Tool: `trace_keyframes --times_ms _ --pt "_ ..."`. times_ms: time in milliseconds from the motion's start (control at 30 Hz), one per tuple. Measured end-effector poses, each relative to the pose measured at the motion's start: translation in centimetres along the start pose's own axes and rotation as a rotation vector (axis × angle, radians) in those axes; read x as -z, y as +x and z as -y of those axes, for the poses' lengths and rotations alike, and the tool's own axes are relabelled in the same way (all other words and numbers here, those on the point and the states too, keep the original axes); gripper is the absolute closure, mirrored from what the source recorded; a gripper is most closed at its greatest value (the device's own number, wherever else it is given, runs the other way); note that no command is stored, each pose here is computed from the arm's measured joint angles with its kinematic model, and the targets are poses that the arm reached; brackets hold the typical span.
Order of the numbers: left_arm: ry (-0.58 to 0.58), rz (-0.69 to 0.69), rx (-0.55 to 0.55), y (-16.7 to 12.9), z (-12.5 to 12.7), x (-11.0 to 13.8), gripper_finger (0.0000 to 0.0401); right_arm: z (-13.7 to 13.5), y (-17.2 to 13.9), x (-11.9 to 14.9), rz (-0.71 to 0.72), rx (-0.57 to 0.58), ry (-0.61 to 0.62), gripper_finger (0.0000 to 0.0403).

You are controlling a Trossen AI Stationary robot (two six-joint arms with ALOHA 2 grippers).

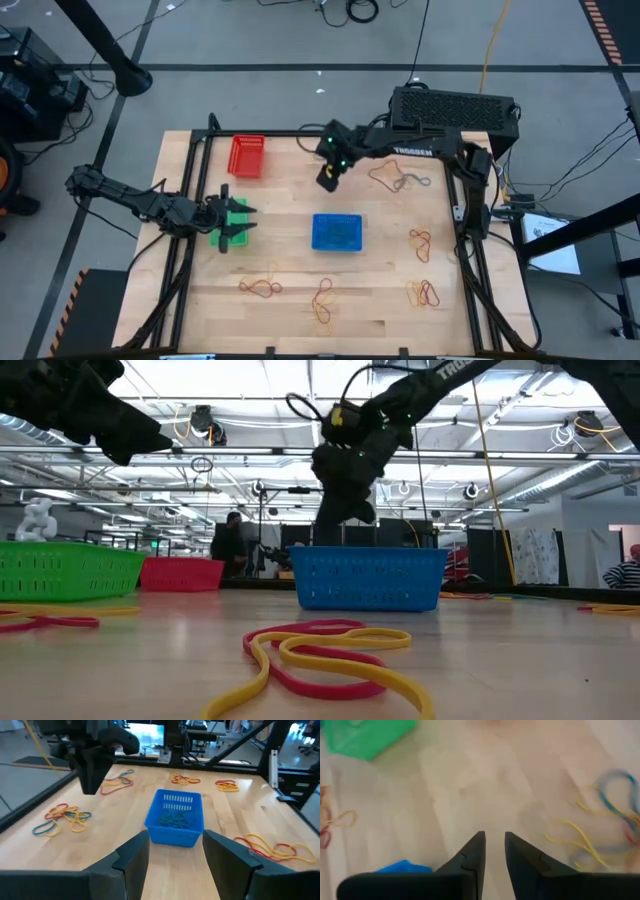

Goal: Sort rubber bands into baskets
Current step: Put the blue rubber band into the blue bin

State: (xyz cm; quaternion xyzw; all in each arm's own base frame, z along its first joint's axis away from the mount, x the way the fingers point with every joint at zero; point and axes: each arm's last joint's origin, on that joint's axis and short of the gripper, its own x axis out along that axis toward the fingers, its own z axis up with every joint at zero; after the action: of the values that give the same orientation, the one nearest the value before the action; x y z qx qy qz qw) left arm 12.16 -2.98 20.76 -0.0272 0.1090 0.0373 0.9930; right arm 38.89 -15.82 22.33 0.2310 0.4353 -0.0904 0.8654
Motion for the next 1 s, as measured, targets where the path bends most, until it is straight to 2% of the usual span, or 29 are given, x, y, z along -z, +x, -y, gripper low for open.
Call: trace_keyframes --times_ms 200,333,567,1000 --pt "0.118 0.075 -0.014 0.0 0.0 -0.7 0.0210 3.0 -0.6 0.6 -0.060 0.186 0.160 0.0348" --pt "0.175 0.132 -0.014 -0.1 0.1 -1.3 0.0210 4.1 0.7 0.9 -0.070 0.215 0.226 0.0349" --pt "0.175 0.140 -0.012 -0.1 0.1 -1.4 0.0210 5.6 4.6 2.6 -0.198 0.226 0.198 0.0349" --pt "0.194 0.137 -0.007 -0.1 0.1 -1.4 0.0210 5.8 5.6 2.5 -0.179 0.229 0.125 0.0349"
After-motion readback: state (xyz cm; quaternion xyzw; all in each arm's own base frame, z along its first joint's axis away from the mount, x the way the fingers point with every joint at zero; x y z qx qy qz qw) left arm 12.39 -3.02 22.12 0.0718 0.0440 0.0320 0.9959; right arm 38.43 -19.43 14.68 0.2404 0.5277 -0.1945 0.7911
